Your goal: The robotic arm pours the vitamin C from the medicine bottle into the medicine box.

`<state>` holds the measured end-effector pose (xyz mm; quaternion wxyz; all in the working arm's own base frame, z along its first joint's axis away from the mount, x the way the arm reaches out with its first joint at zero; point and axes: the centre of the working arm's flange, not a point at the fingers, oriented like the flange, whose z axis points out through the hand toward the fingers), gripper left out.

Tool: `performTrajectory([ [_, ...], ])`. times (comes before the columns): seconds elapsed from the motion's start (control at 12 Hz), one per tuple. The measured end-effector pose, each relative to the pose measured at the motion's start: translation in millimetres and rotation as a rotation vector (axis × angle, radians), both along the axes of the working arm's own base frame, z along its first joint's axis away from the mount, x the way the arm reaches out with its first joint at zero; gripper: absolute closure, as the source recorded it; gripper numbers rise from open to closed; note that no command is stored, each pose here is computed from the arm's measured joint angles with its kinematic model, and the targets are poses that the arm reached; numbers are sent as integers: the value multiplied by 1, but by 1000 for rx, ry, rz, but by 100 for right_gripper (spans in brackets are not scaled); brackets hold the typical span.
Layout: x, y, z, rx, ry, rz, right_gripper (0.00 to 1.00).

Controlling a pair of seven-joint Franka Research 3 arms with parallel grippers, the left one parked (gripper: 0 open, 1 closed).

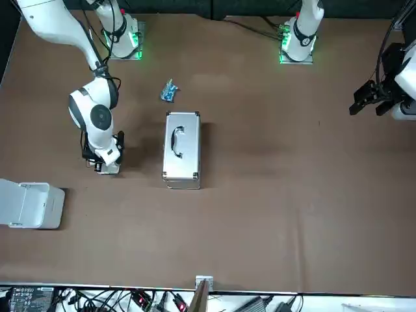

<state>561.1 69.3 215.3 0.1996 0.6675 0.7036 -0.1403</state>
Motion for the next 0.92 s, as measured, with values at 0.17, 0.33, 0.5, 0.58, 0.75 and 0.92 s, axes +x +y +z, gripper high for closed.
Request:
performTrajectory([
  [0.17, 0, -2, 0, 0, -1, -5, 58],
  [0.33, 3, -4, 3, 15, -8, -26, 58],
  [0.5, 9, -5, 9, 77, 10, -79, 58],
  [0.58, 13, -8, 14, 121, 31, -95, 58],
  [0.75, 23, -22, 27, 198, 60, -108, 58],
  [0.92, 27, -43, 38, 249, 80, -130, 58],
])
